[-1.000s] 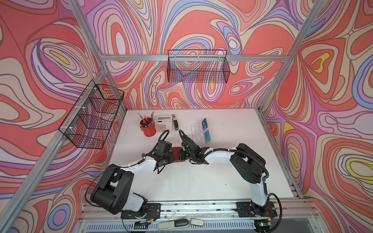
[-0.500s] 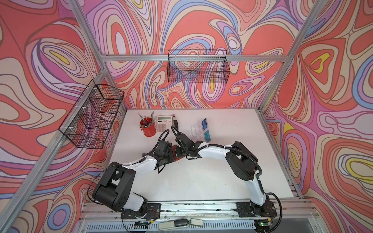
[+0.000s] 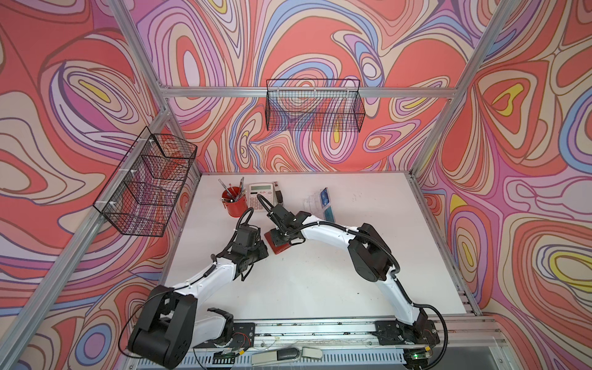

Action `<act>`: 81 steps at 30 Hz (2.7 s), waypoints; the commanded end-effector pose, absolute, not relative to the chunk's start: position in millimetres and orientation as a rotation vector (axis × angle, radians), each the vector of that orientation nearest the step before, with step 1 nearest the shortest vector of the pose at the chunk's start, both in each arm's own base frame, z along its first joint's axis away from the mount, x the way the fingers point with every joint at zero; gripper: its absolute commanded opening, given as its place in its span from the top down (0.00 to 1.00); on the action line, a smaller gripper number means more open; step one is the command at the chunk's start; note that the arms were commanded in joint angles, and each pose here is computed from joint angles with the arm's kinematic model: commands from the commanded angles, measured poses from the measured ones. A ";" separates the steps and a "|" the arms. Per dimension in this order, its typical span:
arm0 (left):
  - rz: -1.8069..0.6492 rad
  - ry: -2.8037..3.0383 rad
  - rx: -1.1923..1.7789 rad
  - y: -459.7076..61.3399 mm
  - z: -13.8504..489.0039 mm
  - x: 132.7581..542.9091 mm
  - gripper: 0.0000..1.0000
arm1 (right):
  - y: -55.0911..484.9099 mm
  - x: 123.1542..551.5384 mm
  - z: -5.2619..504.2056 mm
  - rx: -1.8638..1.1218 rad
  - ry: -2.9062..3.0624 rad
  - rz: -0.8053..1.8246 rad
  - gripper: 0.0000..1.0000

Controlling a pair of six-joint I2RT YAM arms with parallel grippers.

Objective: Insert credit cards into a card holder
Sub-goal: Close the button on the card holder, then reset both arms

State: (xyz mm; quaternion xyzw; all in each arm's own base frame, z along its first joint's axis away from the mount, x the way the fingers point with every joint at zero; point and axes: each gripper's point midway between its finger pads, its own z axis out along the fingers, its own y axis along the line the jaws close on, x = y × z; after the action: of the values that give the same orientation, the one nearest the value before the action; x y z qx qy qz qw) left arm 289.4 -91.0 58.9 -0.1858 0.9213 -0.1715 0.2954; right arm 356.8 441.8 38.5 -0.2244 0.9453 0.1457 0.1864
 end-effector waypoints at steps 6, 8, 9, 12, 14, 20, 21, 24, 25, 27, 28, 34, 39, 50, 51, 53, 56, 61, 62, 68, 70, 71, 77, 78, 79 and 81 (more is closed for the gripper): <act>-0.366 2.331 -0.624 -48.8 87.1 262.5 0.56 | 362.9 321.8 -78.9 -0.785 2.996 -0.113 1.00; -0.361 2.330 -0.623 -46.9 91.5 259.5 0.56 | 361.5 320.8 -84.7 -0.798 3.009 -0.139 1.00; -0.358 2.332 -0.622 -46.5 92.5 258.7 0.57 | 360.8 320.9 -86.4 -0.802 3.013 -0.147 1.00; -0.356 2.335 -0.613 -46.5 95.4 258.8 0.57 | 364.3 328.5 -75.6 -0.793 2.983 -0.146 1.00; -0.346 2.342 -0.609 -45.8 97.2 258.1 0.58 | 376.2 336.4 -54.1 -0.791 2.931 -0.090 0.96; -0.330 2.315 -0.583 -43.5 124.1 261.0 0.58 | 415.0 364.6 45.5 -0.737 2.723 0.156 0.68; -0.328 2.310 -0.577 -43.2 128.2 261.1 0.57 | 419.3 366.7 62.0 -0.730 2.693 0.193 0.65; -0.324 2.287 -0.546 -43.0 147.0 264.0 0.51 | 423.9 372.5 126.4 -0.689 2.568 0.291 0.55; -0.326 2.279 -0.522 -44.3 155.4 266.4 0.44 | 421.5 373.3 150.4 -0.667 2.516 0.311 0.51; -0.273 2.267 -0.515 -38.3 168.7 270.8 0.37 | 408.0 374.4 192.7 -0.611 2.420 0.328 0.46; -0.217 2.264 -0.531 -31.0 174.3 272.3 0.34 | 398.9 375.7 217.1 -0.567 2.353 0.338 0.45; -0.026 2.203 -0.492 -11.3 180.3 294.4 0.45 | 270.2 384.3 313.1 -0.099 2.022 0.390 0.41; 0.203 1.970 -0.448 18.8 167.0 317.9 0.46 | 107.1 356.4 339.0 0.429 1.692 -0.015 0.18; 0.518 1.861 -0.304 43.2 128.4 339.9 0.35 | 7.9 362.2 176.4 0.281 1.644 -0.348 0.05; 0.516 1.883 -0.293 40.7 126.3 345.7 0.35 | -0.1 362.9 164.0 0.288 1.653 -0.418 0.03; 0.521 1.893 -0.272 39.2 123.6 353.8 0.33 | -12.9 359.1 147.2 0.314 1.615 -0.484 0.02; 0.507 1.875 -0.242 35.2 124.5 361.8 0.32 | -14.9 358.1 155.4 0.314 1.537 -0.486 0.02; 0.388 1.796 -0.228 28.8 117.7 369.1 0.23 | -26.2 368.1 144.8 0.325 1.546 -0.355 0.02; 0.392 1.746 -0.228 32.0 122.4 369.4 0.19 | -25.4 370.5 141.6 0.318 1.569 -0.336 0.02; 0.289 1.761 -0.198 27.1 117.8 367.5 0.06 | -16.9 390.2 128.8 0.219 1.645 -0.242 0.03; 0.268 1.793 -0.171 22.2 113.4 368.4 0.00 | -1.9 402.5 119.8 0.121 1.689 -0.190 0.04; 0.260 1.796 -0.163 20.7 111.5 369.4 0.00 | -0.5 405.9 113.9 0.101 1.712 -0.168 0.05; 0.240 1.811 -0.149 19.8 101.0 373.0 0.00 | -39.8 385.7 116.9 0.307 1.649 -0.183 0.03; 0.235 1.820 -0.157 21.1 100.4 373.6 0.00 | -41.0 383.9 121.4 0.310 1.620 -0.186 0.02; 0.235 1.815 -0.164 22.5 100.4 374.5 0.00 | -40.7 383.9 121.9 0.310 1.622 -0.185 0.02; 0.240 1.805 -0.161 23.2 101.0 375.6 0.00 | -37.1 388.4 119.9 0.283 1.636 -0.179 0.02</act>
State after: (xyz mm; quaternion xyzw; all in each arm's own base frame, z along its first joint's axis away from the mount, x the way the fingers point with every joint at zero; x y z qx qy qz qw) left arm 370.2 23.6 89.8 -0.0695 0.7959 0.1124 0.5908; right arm 385.0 -41.7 106.5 0.1269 0.7443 -0.0980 0.6483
